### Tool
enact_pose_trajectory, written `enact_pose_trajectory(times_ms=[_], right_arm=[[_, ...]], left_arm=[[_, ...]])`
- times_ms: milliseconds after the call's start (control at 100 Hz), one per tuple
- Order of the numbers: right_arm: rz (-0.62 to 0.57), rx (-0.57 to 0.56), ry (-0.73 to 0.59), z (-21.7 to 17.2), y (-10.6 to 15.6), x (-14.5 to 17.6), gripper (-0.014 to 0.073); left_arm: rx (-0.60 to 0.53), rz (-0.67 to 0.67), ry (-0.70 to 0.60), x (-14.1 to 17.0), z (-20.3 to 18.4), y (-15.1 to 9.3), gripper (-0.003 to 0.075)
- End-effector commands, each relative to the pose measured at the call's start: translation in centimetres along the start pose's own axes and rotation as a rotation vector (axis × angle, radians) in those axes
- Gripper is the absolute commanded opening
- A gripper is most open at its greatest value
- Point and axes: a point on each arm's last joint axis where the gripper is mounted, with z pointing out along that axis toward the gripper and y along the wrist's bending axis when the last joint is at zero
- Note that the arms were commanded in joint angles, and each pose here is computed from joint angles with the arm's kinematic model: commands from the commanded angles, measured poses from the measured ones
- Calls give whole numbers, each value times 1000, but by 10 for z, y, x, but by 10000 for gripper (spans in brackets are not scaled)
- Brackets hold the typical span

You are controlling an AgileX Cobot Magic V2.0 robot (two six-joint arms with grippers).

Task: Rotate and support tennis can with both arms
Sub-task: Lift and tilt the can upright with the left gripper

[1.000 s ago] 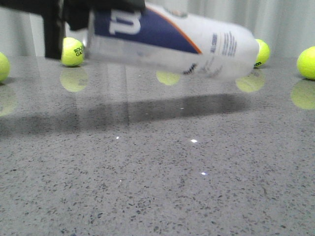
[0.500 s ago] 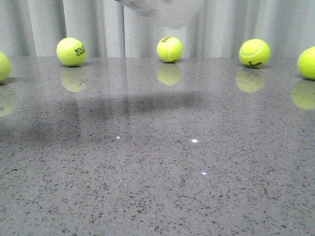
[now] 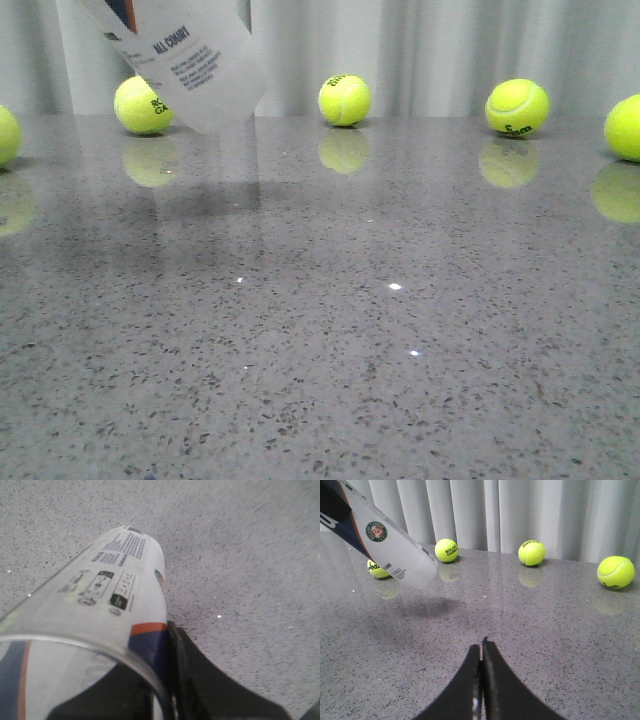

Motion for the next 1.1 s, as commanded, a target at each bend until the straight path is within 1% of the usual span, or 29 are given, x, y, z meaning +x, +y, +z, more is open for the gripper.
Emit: enact_pose_trajectory(times_ms=[0,90,160,340,590,690,830,900,950,1000,1050,1090], right_arm=[[-14,1,-103,-2,1,-15,-59],[-14,1,-103,-2,1,-15,-59],[-14,1,-103,-2,1,-15,-59],[-14,1,-103,-2,1,-15,-59],[-14,1,-103,-2,1,-15,-59],[-14,1,-103,-2,1,-15,-59],[-14,1,-103,-2,1,-15,-59],[-14,1,-103,-2,1,-15,-59],[-14,1,-103,-2,1,-15,-59],[-14,1,-103,-2,1,-15,-59],[-14,1,-103,-2,1,-15,-59],[-14,1,-103,-2,1,-15,-59]], left_arm=[[-7,48,-18,-8,-7,-14,-19],[24,88,14,-15,10,-27,-19],[37,124,39,-18,21,-32,-19],[35,160,67,-21,34,-30,-18],[36,173,48,-25,32,-30,-7],[22,176,5,-32,26,-28,55],[13,168,-26,-45,28,-23,179],[13,157,-27,-51,34,-19,270],[23,154,-27,-55,37,-20,350],[28,153,-39,-60,40,-20,407],[26,153,-59,-66,43,-20,439],[24,153,-74,-70,45,-20,446]])
